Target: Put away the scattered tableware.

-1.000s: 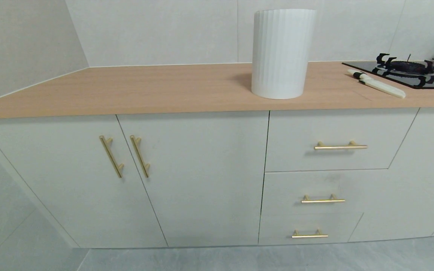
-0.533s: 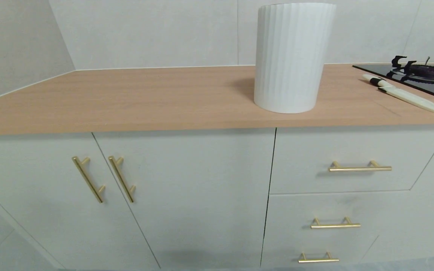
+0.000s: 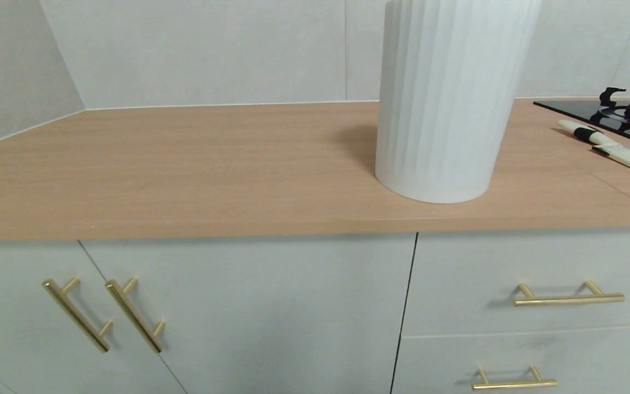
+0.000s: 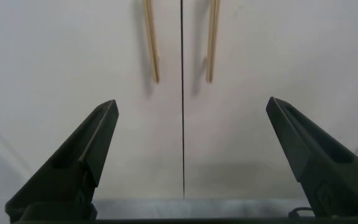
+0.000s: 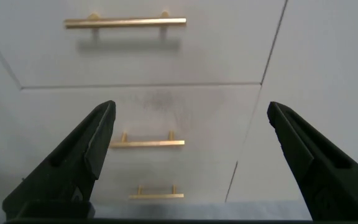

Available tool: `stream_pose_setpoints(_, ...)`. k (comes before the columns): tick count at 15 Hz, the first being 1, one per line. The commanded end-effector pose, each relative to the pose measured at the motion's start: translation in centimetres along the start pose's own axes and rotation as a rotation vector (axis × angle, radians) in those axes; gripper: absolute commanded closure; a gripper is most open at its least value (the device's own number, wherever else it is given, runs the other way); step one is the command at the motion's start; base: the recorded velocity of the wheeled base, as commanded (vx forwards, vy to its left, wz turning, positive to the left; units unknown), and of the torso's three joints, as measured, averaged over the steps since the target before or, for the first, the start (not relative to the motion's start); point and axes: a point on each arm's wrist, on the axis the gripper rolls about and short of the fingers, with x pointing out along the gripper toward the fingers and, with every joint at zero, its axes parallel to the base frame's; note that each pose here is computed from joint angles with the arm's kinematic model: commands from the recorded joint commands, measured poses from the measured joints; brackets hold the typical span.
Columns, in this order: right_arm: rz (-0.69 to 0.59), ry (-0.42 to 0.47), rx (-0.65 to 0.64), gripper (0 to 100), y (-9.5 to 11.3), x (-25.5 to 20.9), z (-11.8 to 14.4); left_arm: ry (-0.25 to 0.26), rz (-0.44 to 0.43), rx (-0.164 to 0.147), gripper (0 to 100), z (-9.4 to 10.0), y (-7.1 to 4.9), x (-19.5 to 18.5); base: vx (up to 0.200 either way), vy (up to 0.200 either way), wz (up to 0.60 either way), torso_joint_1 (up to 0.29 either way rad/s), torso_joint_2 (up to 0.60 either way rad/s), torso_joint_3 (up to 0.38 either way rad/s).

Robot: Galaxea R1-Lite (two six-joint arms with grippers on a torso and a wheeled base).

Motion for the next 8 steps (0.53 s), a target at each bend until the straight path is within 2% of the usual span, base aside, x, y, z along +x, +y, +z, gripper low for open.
stream_pose_setpoints(1,0.000,0.002,-0.001,0,0.00,0.02,0.00,0.000,0.001,0.000,0,0.01,0.00,0.00,0.000,0.000,0.00,0.000,0.00,0.000)
stream_pose_setpoints(7,0.000,0.002,-0.001,0,0.00,0.02,0.00,0.000,0.001,0.000,0,0.01,0.00,0.00,0.000,0.000,0.00,0.000,0.00,0.000)
stream_pose_setpoints(8,0.000,0.002,-0.001,0,0.00,0.02,0.00,0.001,0.001,0.000,0,-0.01,0.00,0.00,0.000,-0.200,0.00,-0.002,0.00,-0.002)
